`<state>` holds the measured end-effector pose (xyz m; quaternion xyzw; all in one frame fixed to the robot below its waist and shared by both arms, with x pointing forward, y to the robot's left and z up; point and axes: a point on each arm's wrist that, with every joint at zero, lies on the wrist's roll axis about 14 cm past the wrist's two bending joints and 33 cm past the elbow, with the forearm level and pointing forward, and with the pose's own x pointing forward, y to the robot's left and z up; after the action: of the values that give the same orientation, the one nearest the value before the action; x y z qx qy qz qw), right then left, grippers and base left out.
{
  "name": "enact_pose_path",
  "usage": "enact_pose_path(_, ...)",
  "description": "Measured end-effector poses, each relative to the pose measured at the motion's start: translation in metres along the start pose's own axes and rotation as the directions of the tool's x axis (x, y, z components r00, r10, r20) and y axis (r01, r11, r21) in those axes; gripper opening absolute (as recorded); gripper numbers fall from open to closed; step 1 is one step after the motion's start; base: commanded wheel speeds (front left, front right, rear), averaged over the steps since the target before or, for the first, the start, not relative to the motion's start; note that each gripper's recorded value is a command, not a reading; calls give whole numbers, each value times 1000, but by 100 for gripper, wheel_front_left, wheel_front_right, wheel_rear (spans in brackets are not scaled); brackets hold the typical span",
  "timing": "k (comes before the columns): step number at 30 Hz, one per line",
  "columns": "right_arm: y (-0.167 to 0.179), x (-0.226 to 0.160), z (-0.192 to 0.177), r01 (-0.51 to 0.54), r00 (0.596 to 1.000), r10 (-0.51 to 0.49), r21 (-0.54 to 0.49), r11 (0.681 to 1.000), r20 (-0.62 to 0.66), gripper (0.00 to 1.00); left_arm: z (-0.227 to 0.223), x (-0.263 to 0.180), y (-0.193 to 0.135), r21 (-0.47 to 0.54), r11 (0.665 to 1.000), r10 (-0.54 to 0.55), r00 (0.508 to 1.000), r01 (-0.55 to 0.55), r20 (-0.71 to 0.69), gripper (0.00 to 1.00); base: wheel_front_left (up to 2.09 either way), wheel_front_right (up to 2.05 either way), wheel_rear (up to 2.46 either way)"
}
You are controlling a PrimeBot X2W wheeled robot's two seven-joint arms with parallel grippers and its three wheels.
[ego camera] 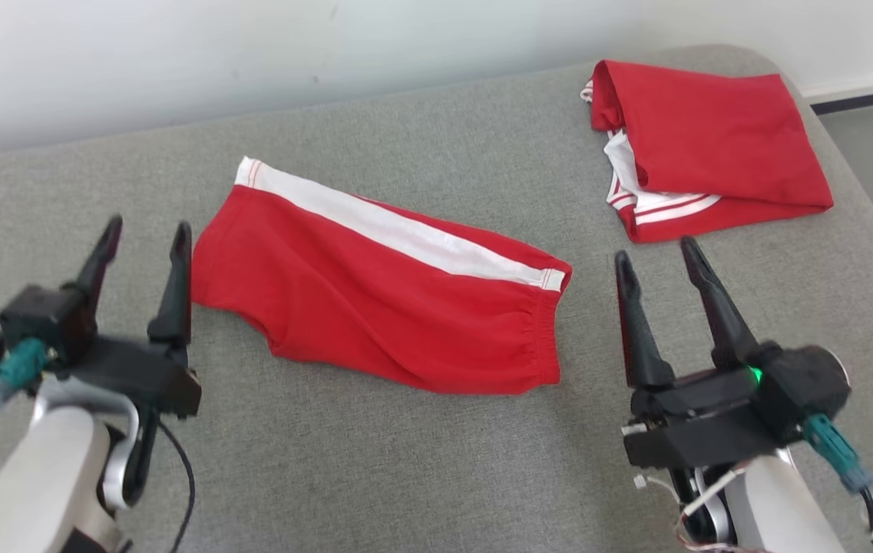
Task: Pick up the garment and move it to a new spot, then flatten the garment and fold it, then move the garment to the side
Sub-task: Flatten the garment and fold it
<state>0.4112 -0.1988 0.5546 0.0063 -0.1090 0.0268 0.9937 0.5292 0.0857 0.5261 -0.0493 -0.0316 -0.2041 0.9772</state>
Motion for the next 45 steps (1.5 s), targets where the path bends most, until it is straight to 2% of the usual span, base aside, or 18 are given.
enact_pose_path(7, -18, -26, -5, 94, 995, -93, 24, 995, -23, 100, -34, -13, -6, -4, 1000, -12, 996, 12, -86, 100, 0, 0, 0)
enact_pose_path(11, -19, -33, -11, 109, 993, -107, 64, 992, -43, 100, -55, -15, -2, 2, 1000, -12, 989, 13, -147, 100, 0, 0, 0)
enact_pose_path(19, -26, -38, -16, 137, 989, -133, 64, 989, -63, 100, -86, 1, 7, 26, 999, -16, 968, 24, -252, 100, 0, 0, 0)
enact_pose_path(28, -39, -45, -26, 177, 980, -172, 50, 983, -101, 100, -127, 12, 9, 55, 997, -23, 900, 52, -436, 100, 0, 0, 0)
enact_pose_path(33, -43, -47, -27, 189, 977, -184, 44, 981, -107, 100, -137, 14, 4, 51, 996, -34, 869, 68, -493, 100, 0, 0, 0)
enact_pose_path(34, -43, -47, -27, 189, 977, -184, 44, 981, -107, 100, -137, 14, 4, 51, 996, -34, 869, 68, -493, 85, 0, 0, 0)
enact_pose_path(36, -43, -46, -27, 190, 977, -184, 44, 981, -104, 100, -137, 15, -1, 43, 996, -46, 867, 78, -496, 11, 0, 0, 0)
enact_pose_path(37, -43, -45, -26, 189, 978, -184, 44, 981, -102, 100, -136, 15, -3, 40, 996, -52, 867, 82, -495, 0, 0, 0, 0)
enact_pose_path(45, -37, -42, -21, 170, 983, -165, 56, 984, -84, 100, -121, 12, -8, 36, 995, -65, 893, 90, -446, 0, 0, 0, 0)
